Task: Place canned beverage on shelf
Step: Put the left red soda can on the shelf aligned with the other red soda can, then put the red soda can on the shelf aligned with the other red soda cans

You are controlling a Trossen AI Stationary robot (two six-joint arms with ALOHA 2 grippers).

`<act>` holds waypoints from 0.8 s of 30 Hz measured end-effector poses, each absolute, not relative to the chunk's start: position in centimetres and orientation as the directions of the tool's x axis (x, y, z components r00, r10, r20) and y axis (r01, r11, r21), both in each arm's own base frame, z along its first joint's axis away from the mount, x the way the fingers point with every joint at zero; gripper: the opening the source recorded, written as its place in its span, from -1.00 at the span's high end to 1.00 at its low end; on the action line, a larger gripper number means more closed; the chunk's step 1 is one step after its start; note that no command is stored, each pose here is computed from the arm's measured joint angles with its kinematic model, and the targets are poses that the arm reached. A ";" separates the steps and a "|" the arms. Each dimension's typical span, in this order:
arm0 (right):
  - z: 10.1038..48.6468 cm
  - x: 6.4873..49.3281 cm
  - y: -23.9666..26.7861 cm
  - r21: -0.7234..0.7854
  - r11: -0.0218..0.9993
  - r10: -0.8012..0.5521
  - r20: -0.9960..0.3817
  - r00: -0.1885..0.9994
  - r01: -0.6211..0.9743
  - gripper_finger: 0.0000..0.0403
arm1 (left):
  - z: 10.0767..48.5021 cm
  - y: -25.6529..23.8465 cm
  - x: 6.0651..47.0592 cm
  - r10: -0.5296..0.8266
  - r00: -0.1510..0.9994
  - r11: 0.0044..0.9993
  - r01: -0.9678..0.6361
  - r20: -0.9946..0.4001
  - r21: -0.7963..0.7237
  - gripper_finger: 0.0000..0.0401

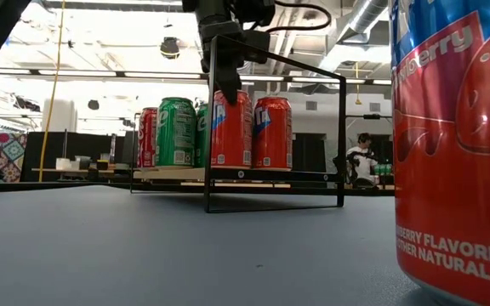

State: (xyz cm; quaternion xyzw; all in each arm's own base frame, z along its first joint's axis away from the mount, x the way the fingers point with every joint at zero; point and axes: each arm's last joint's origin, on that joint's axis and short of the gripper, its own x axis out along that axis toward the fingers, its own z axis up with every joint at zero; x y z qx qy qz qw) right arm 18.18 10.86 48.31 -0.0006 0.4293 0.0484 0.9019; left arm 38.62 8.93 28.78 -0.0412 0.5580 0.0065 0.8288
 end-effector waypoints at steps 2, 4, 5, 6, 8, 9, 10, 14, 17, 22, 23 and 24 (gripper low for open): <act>48.3 18.2 10.9 0.040 0.995 0.087 -0.774 0.627 -0.088 -0.63 | 28.8 8.9 38.6 -0.035 0.377 0.995 -0.072 -0.925 -0.067 -0.74; 48.3 18.2 10.9 0.040 0.995 0.087 -0.775 0.626 -0.089 -0.63 | 28.8 8.9 38.6 -0.036 0.376 0.994 -0.084 -0.926 -0.072 -0.74; 48.3 18.2 10.9 0.040 0.995 0.087 -0.775 0.626 -0.089 -0.63 | 28.8 8.9 38.6 -0.036 0.375 0.993 -0.089 -0.926 -0.075 -0.74; 48.3 18.2 10.9 0.040 0.995 0.087 -0.775 0.626 -0.089 -0.63 | 28.9 8.9 38.5 -0.036 0.373 0.993 -0.094 -0.927 -0.076 -0.74; 48.3 18.2 10.9 0.040 0.995 0.087 -0.775 0.626 -0.089 -0.63 | 29.0 8.9 38.3 -0.030 0.367 0.992 -0.101 -0.930 -0.072 -0.74; 48.3 18.2 10.9 0.040 0.995 0.087 -0.775 0.626 -0.089 -0.63 | 29.1 8.9 38.3 -0.017 0.363 0.993 -0.106 -0.932 -0.060 -0.74; 48.3 18.2 10.9 0.040 0.995 0.087 -0.775 0.626 -0.089 -0.63 | 29.1 8.9 38.2 -0.008 0.358 0.993 -0.111 -0.934 -0.051 -0.74; 48.3 18.2 10.9 0.039 0.995 0.087 -0.775 0.626 -0.089 -0.63 | 29.2 8.9 38.1 0.004 0.349 0.991 -0.125 -0.937 -0.042 -0.74; 48.3 18.2 10.9 0.037 0.995 0.087 -0.775 0.626 -0.092 -0.63 | 29.9 8.9 38.1 0.016 0.353 0.991 -0.132 -0.935 -0.033 -0.74; 48.3 18.2 10.9 0.037 0.995 0.087 -0.775 0.626 -0.092 -0.63 | 31.3 8.9 38.3 0.026 0.399 0.989 -0.146 -0.917 -0.035 -0.74; 48.3 18.2 10.9 0.037 0.995 0.087 -0.775 0.626 -0.092 -0.63 | 31.6 8.9 38.4 0.028 0.410 0.989 -0.145 -0.911 -0.035 -0.74; 48.3 18.2 10.9 0.037 0.995 0.087 -0.775 0.626 -0.092 -0.63 | 31.9 8.8 38.4 0.029 0.418 0.989 -0.142 -0.908 -0.034 -0.74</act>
